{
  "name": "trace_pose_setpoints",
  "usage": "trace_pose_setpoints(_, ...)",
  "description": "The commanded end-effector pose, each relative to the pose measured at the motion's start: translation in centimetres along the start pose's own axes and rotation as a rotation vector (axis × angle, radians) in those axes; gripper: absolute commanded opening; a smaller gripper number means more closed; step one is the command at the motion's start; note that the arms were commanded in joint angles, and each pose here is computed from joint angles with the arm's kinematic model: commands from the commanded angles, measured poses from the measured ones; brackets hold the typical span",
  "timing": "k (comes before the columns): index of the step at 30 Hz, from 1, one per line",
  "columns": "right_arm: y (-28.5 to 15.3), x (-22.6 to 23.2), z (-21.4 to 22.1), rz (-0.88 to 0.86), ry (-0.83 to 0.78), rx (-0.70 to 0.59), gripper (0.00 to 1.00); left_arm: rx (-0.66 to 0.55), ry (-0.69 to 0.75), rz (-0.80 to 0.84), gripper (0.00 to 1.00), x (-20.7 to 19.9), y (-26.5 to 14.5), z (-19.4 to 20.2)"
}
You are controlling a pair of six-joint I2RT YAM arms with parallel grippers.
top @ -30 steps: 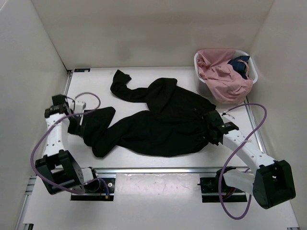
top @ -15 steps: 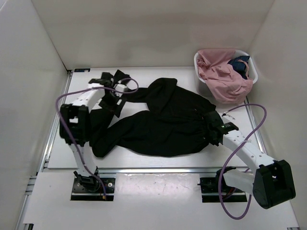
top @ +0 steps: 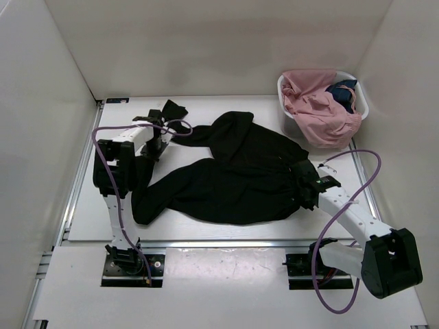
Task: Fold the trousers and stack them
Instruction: Flatten the trousers out
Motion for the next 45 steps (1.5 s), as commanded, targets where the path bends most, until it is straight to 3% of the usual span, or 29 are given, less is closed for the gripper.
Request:
trace_pose_setpoints(1,-0.7,1.0,-1.9,-0.012,0.007,-0.052,0.0,-0.051,-0.043,-0.087,0.14,2.6,-2.1,-0.3)
trace_pose_setpoints(4,-2.2,3.1,-5.2,-0.036,0.042,-0.088,0.0,-0.164,-0.162,-0.214,0.14,8.5,-7.3,0.0)
trace_pose_setpoints(6,-4.3,4.6,-8.8,-0.075,0.085,-0.12,0.0,-0.259,-0.294,-0.32,0.14,14.0,-12.9,2.0)
trace_pose_setpoints(9,-7.1,5.2,-13.6,-0.117,0.152,-0.184,0.0,-0.292,-0.384,-0.426,0.14,18.6,-18.0,6.3)
trace_pose_setpoints(15,-9.1,3.1,-17.2,-0.153,0.265,-0.198,0.0,-0.144,-0.484,-0.462,0.14,19.6,-17.6,15.9)
trace_pose_setpoints(21,-7.6,1.2,-14.9,-0.15,0.29,-0.123,0.0,-0.103,-0.538,-0.365,0.14,16.2,-14.7,20.2)
trace_pose_setpoints(28,-5.4,-1.7,-10.2,-0.093,0.306,-0.039,0.0,-0.07,-0.564,-0.186,0.14,7.3,-7.5,23.9)
trace_pose_setpoints(29,-4.7,-2.4,-9.4,-0.069,0.318,-0.024,0.0,-0.046,-0.58,-0.13,0.17,4.7,-5.9,24.9)
trace_pose_setpoints(34,-3.3,-3.8,-7.4,-0.018,0.306,0.019,0.0,0.014,-0.648,-0.047,0.33,0.2,-3.6,28.2)
trace_pose_setpoints(36,-2.8,-4.2,-7.0,0.008,0.301,0.027,0.0,0.054,-0.674,-0.073,0.39,-0.1,-4.0,30.4)
trace_pose_setpoints(38,-2.5,-4.3,-7.2,0.017,0.288,0.021,0.0,0.081,-0.668,-0.094,0.56,-0.2,-4.4,31.9)
trace_pose_setpoints(41,-2.1,-4.5,-7.1,0.042,0.282,0.037,0.0,0.107,-0.685,-0.136,0.67,0.1,-5.7,34.2)
trace_pose_setpoints(45,-1.9,-4.5,-7.2,0.051,0.261,0.045,0.0,0.096,-0.711,-0.165,0.71,0.5,-7.7,35.5)
Point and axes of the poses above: each gripper's point midway between its finger pads, its own y axis out along the fingers, its own x axis along the line the jaws close on, z = x × y, the point moved 3 cm from there along -y, back along the fingers, and after that the axes turned 15 degrees about y, right-handed, at the moved point
